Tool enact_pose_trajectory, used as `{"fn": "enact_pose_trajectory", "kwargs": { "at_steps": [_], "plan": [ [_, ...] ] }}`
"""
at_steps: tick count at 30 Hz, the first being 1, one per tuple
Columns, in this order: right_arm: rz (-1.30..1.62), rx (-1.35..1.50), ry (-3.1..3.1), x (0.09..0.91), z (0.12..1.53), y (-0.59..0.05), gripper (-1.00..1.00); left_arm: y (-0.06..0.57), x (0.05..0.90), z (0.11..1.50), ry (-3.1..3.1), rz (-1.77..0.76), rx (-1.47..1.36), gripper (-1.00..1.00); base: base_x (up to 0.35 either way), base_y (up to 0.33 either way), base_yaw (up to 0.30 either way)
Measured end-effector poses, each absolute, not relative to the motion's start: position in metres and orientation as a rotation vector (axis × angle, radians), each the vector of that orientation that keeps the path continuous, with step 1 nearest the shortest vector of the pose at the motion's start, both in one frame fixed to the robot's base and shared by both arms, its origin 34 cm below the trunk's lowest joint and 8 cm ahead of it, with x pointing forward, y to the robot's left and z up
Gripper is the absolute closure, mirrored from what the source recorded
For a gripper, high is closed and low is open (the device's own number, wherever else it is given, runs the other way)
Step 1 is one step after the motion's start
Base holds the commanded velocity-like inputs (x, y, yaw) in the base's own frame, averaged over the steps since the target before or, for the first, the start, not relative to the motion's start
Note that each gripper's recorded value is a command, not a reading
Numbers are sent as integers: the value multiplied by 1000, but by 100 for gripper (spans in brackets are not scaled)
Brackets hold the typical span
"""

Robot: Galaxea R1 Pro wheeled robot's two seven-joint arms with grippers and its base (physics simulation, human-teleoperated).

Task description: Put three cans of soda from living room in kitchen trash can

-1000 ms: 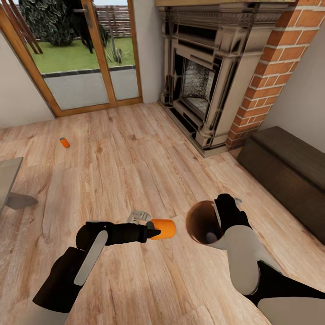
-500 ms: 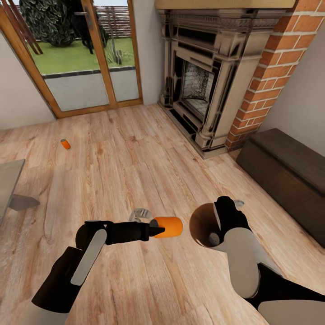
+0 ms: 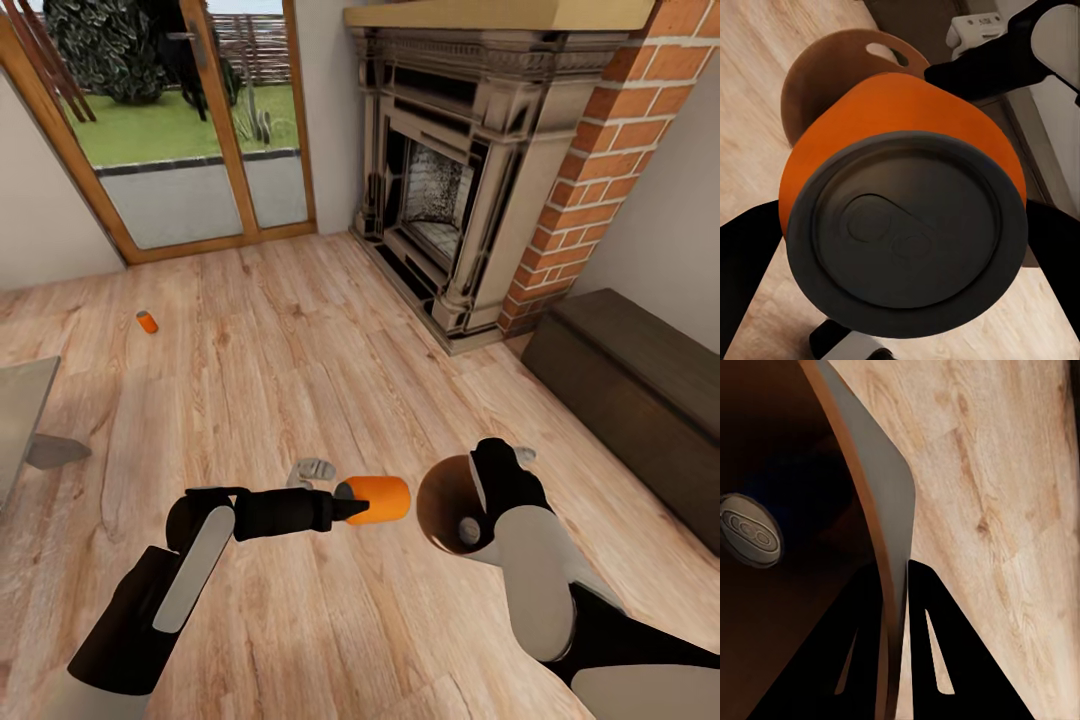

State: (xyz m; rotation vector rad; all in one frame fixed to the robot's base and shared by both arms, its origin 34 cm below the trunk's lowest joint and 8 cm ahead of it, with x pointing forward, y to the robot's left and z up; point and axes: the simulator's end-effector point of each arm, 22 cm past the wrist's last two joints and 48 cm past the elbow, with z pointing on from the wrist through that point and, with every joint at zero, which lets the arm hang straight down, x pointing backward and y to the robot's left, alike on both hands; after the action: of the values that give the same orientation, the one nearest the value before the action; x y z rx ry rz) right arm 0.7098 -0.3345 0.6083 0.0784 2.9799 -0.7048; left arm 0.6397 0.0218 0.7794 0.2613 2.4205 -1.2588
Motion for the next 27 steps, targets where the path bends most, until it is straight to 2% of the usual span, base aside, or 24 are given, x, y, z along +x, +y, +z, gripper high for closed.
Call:
{"fn": "enact_pose_trajectory", "kwargs": {
  "at_steps": [22, 27],
  "plan": [
    [-662, 7, 3018, 699, 625, -315, 100, 12, 637, 817, 2414, -1274, 271, 100, 0, 0, 0],
    [-560, 66, 3043, 695, 625, -299, 100, -1, 626, 822, 2425, -1291, 312, 100, 0, 0, 0]
  ]
}}
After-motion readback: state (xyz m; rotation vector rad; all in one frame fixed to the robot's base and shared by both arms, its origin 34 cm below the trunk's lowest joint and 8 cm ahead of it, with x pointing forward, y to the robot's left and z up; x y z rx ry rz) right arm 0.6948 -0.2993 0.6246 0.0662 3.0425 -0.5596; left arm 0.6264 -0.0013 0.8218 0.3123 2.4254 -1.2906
